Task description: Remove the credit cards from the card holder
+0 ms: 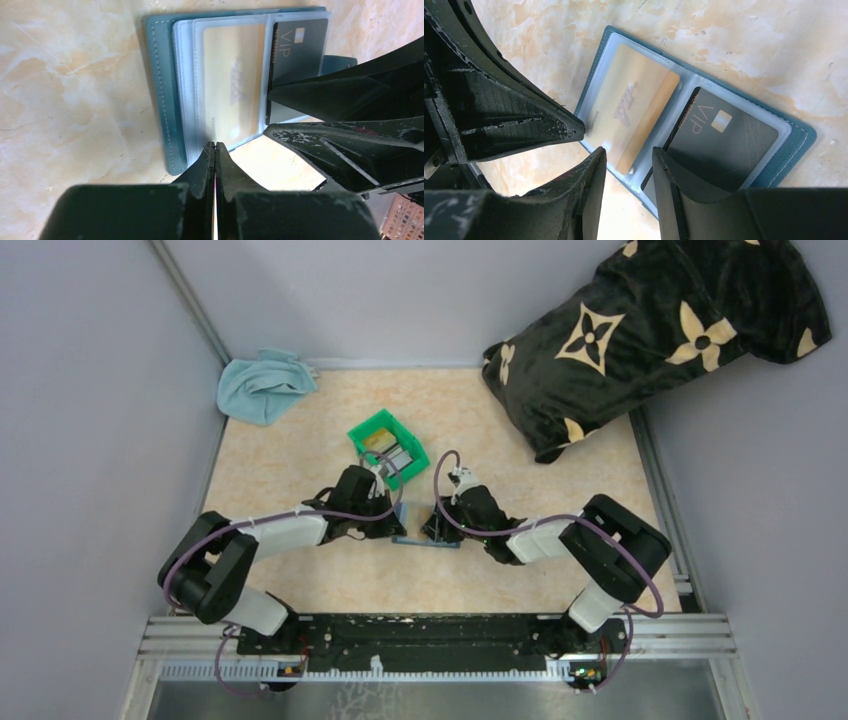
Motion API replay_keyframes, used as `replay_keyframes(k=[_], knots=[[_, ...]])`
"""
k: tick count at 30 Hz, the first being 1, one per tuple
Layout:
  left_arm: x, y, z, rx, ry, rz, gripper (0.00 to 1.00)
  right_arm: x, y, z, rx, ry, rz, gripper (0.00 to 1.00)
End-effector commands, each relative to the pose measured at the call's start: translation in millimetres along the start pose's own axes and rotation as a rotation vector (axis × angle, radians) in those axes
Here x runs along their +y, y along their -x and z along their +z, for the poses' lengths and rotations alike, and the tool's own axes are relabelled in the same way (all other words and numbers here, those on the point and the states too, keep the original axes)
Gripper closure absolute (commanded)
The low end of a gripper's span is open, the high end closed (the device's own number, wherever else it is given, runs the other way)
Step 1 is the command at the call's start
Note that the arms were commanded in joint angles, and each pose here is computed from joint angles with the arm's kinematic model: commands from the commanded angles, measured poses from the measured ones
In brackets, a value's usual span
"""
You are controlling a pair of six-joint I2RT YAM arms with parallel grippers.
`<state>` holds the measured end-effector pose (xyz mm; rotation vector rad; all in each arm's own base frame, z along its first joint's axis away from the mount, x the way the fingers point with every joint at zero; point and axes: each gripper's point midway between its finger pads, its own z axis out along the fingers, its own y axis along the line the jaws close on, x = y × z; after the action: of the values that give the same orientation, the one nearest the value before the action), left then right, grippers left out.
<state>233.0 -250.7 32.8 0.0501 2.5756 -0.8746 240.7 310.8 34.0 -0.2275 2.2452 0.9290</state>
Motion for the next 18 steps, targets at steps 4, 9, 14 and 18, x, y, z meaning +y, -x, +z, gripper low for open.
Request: replay_keyframes(k=[4, 9, 14, 18], knots=[[18.1, -2.9, 9.4, 0.017, 0.047, 0.003, 1.0, -13.9, 6.7, -10.1, -0.017, -0.04, 0.0, 0.6], [24.3, -7.5, 14.2, 0.032, 0.054, -0.013, 1.0, -18.1, 1.0, -4.6, 0.007, -0.041, -0.002, 0.6], [26.5, -11.3, 15.4, 0.043, 0.052, -0.015, 1.0, -13.5, -4.1, 3.2, 0.027, -0.003, 0.007, 0.6], [22.2, -16.1, 18.5, 0.059, 0.015, -0.032, 1.0, -16.5, -12.5, 12.4, 0.061, -0.001, 0.008, 0.6]])
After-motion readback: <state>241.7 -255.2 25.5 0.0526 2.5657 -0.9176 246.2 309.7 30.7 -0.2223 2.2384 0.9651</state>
